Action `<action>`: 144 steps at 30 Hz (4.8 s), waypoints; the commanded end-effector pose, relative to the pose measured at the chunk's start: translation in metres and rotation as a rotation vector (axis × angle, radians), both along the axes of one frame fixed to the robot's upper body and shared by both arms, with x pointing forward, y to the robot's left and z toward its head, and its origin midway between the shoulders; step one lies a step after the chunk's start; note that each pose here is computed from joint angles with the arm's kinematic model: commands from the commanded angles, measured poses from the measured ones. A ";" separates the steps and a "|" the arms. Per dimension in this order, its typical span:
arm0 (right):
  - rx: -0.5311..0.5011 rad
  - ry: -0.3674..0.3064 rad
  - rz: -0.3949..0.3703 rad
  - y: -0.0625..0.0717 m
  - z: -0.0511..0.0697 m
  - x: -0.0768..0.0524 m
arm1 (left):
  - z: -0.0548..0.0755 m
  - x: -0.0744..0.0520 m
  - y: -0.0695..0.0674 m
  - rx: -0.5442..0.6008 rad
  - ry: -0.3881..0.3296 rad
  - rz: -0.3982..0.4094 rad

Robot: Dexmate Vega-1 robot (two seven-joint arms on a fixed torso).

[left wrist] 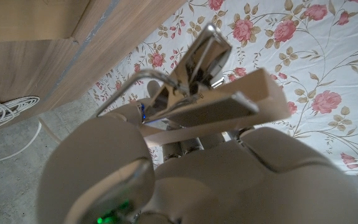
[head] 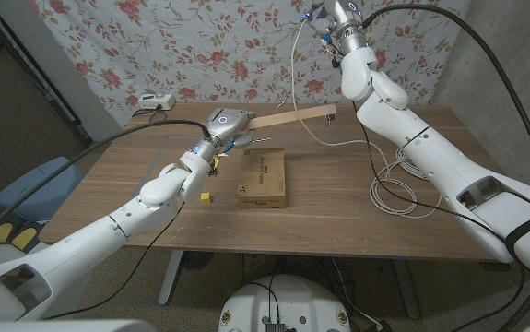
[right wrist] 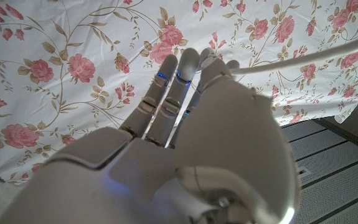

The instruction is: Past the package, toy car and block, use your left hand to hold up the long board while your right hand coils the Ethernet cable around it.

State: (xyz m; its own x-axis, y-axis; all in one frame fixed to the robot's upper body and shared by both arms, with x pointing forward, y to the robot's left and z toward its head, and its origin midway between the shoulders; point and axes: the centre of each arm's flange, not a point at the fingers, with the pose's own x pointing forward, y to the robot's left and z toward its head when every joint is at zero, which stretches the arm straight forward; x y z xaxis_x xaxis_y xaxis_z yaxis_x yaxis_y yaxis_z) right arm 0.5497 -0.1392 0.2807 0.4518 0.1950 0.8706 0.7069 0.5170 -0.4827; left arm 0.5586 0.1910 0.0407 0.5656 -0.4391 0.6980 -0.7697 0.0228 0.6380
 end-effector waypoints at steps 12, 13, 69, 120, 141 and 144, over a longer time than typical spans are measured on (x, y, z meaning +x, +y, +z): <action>-0.084 0.462 -0.051 -0.018 0.054 0.077 | 0.002 -0.022 0.009 -0.128 0.075 -0.103; -0.081 0.484 -0.056 -0.020 0.053 0.082 | 0.001 -0.024 0.010 -0.134 0.076 -0.106; 0.201 1.051 0.031 -0.154 -0.156 0.177 | 0.051 0.019 0.024 -0.450 0.228 -0.330; 0.490 0.222 -0.376 -0.099 -0.331 -0.050 | 0.098 0.056 -0.033 -0.215 0.228 -0.164; 0.444 -0.250 -0.549 -0.045 -0.336 -0.125 | 0.114 0.074 -0.050 -0.118 0.273 -0.097; 0.412 -0.295 -0.563 -0.039 -0.330 -0.132 | 0.114 0.075 -0.050 -0.116 0.279 -0.095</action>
State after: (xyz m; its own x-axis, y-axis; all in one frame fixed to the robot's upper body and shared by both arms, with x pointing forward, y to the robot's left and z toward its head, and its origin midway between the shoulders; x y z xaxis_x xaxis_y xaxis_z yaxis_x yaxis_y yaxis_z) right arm 0.4602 -0.2095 -0.0670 0.3450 -0.4725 0.8110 0.9287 0.2968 -0.2222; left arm 0.6254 0.1469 0.1487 0.6812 -0.4169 0.6018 -0.5715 0.2110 0.7930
